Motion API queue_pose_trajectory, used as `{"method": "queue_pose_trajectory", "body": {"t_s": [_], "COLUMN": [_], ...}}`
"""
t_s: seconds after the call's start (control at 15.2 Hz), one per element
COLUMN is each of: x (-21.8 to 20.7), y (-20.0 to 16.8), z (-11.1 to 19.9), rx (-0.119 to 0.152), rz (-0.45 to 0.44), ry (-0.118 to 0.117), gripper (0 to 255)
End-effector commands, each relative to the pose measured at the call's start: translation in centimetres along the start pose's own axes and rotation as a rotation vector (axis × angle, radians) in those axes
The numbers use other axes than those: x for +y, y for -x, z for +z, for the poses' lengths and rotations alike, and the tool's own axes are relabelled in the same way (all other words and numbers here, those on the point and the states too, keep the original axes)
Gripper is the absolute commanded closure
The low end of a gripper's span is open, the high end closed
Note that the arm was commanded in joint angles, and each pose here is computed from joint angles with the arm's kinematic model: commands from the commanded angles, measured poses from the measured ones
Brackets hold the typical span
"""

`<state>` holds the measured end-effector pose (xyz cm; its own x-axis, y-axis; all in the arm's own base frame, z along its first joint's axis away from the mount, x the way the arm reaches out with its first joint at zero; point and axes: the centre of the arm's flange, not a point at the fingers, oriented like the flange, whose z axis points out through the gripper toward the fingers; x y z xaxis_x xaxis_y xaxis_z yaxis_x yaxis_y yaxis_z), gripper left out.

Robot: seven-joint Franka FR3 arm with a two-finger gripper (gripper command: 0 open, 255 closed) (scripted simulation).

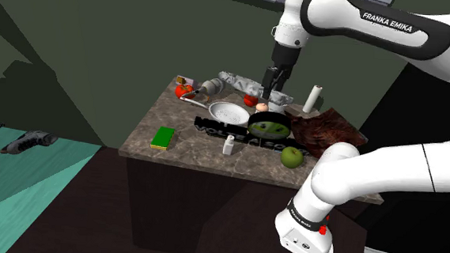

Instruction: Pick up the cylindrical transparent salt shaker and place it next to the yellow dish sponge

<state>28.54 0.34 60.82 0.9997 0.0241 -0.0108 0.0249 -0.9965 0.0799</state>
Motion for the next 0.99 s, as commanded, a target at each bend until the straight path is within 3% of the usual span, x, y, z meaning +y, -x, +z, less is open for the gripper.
{"method": "queue_pose_trajectory", "body": {"t_s": [0.0, 0.92], "x": [0.0, 14.4], "y": [0.0, -6.5], "z": [0.0, 9.5], "rx": [0.000, 0.031], "rz": [0.000, -0.029], "ry": [0.000, -0.008], "gripper": [0, 0]}}
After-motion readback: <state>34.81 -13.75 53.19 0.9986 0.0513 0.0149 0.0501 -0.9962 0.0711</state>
